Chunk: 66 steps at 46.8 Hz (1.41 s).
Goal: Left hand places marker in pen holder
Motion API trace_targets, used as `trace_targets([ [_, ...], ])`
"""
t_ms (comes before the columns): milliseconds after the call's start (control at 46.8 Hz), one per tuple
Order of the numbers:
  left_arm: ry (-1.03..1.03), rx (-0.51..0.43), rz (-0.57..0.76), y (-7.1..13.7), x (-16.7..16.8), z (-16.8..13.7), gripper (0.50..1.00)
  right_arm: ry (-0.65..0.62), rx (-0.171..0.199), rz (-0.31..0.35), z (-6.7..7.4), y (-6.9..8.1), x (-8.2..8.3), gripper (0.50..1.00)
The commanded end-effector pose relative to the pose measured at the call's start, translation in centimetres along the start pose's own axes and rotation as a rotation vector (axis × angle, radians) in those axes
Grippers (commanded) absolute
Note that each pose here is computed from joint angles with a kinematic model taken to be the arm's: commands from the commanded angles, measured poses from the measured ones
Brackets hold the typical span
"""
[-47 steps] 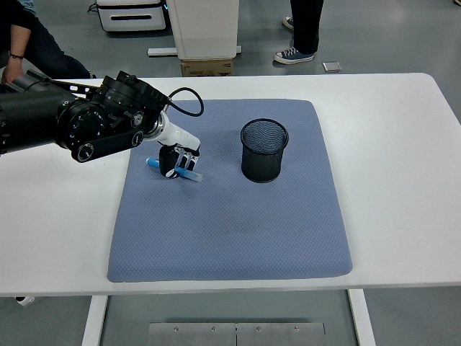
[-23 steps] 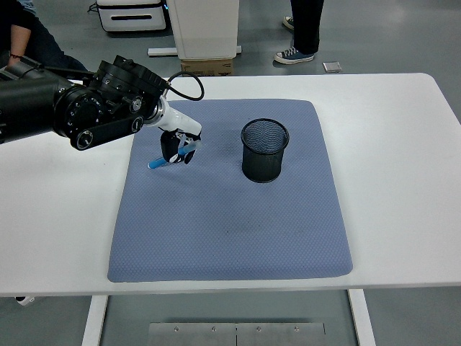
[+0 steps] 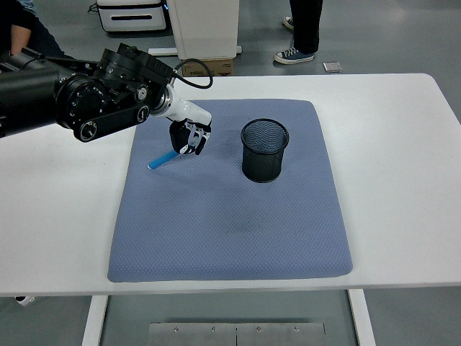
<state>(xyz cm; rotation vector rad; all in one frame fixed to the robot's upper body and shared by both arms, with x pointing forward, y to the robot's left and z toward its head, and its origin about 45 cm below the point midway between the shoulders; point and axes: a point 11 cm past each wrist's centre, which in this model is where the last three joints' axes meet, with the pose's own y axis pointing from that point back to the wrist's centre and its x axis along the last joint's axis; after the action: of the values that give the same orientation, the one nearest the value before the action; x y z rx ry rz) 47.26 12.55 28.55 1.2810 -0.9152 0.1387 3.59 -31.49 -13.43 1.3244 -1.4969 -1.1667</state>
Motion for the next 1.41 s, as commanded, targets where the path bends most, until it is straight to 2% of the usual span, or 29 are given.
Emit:
trace_targets([
  [0, -0.003, -0.001, -0.005, -0.1, -0.2, 0.1, 0.500, 0.000, 0.000, 0.000, 0.0, 0.0, 0.0, 1.000],
  [214, -0.002, 0.004, -0.027, -0.7, -1.4, -0.2, 0.500, 0.000, 0.000, 0.000, 0.0, 0.0, 0.0, 1.000],
  [363, -0.005, 0.019, -0.060, -1.4, -2.9, -0.8, 0.531, 0.000, 0.000, 0.000, 0.0, 0.0, 0.0, 1.000],
  [470, -0.007, 0.026, -0.065, -1.5, -3.3, -1.0, 0.593, 0.000, 0.000, 0.000, 0.0, 0.0, 0.0, 1.000],
  [534, -0.008, 0.030, -0.069, -1.6, -3.4, -1.1, 0.604, 0.000, 0.000, 0.000, 0.0, 0.0, 0.0, 1.000],
  [598, -0.011, 0.038, -0.076, -1.7, -3.8, -1.3, 0.642, 0.000, 0.000, 0.000, 0.0, 0.0, 0.0, 1.000],
  [748, -0.018, 0.047, -0.064, -1.7, -3.8, -1.5, 0.681, 0.000, 0.000, -0.001, 0.0, 0.0, 0.0, 1.000],
  [1197, -0.047, 0.058, -0.074, -1.2, -3.3, -1.4, 0.689, 0.000, 0.000, -0.001, 0.0, 0.0, 0.0, 1.000],
  [1389, -0.082, 0.035, -0.110, -0.7, -3.7, 0.1, 0.689, 0.000, 0.000, -0.001, 0.0, 0.0, 0.0, 1.000],
])
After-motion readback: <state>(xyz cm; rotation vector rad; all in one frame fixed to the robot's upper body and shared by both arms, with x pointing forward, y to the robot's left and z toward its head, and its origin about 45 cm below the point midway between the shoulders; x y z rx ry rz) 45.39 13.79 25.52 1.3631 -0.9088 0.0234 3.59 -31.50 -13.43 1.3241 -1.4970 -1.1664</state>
